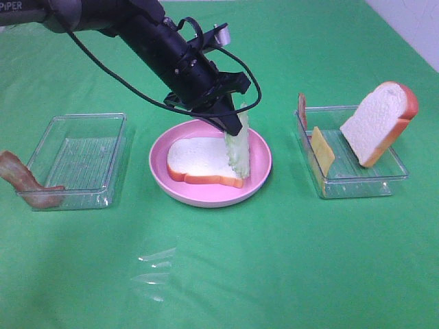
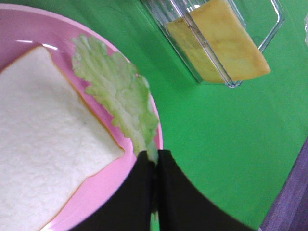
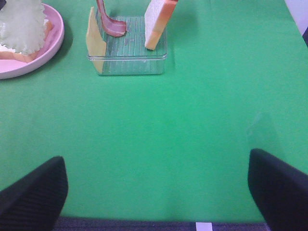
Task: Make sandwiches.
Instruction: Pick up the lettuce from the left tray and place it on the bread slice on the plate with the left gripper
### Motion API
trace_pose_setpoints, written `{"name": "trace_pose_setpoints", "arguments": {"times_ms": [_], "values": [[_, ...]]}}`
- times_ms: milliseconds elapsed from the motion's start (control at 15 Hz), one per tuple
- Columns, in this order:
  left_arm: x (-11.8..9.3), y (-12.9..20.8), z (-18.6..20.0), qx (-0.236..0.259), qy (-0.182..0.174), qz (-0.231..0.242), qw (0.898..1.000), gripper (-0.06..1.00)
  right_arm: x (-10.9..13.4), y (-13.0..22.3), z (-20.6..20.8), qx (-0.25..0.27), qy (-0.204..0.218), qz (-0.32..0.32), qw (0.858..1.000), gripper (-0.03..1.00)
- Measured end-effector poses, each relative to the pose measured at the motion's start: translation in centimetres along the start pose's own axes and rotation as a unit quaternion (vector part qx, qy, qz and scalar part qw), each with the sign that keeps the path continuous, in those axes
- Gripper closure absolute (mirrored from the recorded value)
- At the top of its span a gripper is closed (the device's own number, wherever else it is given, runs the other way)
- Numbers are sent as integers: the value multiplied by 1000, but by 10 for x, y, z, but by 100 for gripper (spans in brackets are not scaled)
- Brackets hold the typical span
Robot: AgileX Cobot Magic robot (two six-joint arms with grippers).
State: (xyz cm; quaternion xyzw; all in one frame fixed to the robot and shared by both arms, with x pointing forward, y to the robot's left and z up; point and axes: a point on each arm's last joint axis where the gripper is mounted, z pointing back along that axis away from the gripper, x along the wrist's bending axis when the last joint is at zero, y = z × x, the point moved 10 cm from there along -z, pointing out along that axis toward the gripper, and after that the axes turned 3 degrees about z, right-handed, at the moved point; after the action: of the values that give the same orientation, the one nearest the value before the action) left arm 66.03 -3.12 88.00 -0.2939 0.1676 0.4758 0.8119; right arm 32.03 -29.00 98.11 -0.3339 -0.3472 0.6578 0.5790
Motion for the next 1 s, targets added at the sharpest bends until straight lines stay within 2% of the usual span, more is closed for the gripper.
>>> {"name": "trace_pose_setpoints", "arguments": {"times_ms": [133, 333, 667, 1000], "values": [[6, 0, 0, 0, -16, -9, 1000, 94, 0, 0, 0, 0, 0, 0, 1000, -2], [27, 6, 2, 17, -69, -20, 997, 94, 0, 0, 0, 0, 0, 0, 1000, -2], [49, 11, 7, 31, -129, -19, 991, 94, 0, 0, 0, 0, 0, 0, 1000, -2], [55, 6, 8, 20, -144, -19, 989, 94, 0, 0, 0, 0, 0, 0, 1000, -2]]}}
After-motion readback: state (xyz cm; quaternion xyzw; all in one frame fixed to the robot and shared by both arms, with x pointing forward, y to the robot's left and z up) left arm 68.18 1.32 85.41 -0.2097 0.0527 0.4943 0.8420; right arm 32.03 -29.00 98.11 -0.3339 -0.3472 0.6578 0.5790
